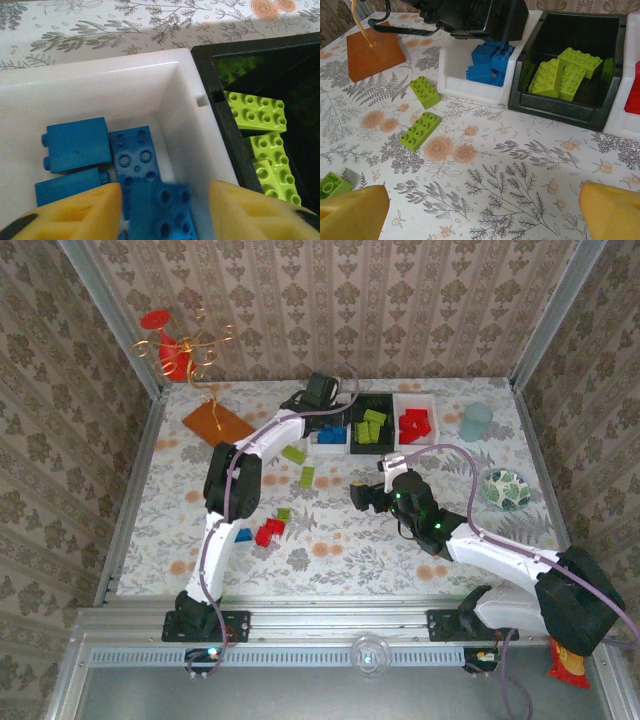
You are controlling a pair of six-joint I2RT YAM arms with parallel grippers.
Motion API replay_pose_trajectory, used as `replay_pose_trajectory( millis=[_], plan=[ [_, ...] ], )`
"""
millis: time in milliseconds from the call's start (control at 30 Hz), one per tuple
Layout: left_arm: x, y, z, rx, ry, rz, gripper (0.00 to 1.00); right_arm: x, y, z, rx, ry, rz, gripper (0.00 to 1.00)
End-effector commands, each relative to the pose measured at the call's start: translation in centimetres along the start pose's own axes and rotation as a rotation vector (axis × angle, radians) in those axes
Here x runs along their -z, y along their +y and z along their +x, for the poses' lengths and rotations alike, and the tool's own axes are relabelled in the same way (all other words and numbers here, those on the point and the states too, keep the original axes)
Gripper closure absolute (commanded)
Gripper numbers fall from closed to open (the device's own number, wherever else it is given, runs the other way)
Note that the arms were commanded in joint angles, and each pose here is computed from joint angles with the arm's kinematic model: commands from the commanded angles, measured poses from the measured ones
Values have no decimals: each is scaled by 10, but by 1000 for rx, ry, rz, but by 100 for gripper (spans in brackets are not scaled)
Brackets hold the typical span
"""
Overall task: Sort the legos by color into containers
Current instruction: Place the lego in the container, then pick up the lego from the bottom-left of the table.
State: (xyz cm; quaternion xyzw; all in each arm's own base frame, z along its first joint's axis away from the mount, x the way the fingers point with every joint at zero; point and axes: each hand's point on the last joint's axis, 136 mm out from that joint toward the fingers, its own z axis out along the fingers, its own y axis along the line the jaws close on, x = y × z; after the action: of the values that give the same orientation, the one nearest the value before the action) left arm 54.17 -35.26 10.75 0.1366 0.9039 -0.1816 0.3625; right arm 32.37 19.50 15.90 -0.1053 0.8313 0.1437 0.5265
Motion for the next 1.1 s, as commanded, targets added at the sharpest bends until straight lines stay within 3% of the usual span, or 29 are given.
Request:
replay_pose_trajectory(
  millis=[0,133,233,333,600,833,1067],
  plan=[
    [38,-1,-28,-5,-40,15,38,0,-5,8,6,16,29,1],
    [82,2,-15,-21,-69,12,33,0,-4,7,4,16,27,1],
    [118,10,16,-25,-69,6,31,1,-4,5,2,10,24,1],
    [155,28,66,-28,-14,-45,31,2,-3,4,-1,10,19,1],
    [250,109,194,49,146,-345,25,-5,-2,11,-7,32,17,1],
    [273,148,261,262,262,-400,23,-8,7,14,-3,45,-30,1],
    [266,149,281,307,343,-381,23,3,81,15,80,41,-419,2]
  ],
)
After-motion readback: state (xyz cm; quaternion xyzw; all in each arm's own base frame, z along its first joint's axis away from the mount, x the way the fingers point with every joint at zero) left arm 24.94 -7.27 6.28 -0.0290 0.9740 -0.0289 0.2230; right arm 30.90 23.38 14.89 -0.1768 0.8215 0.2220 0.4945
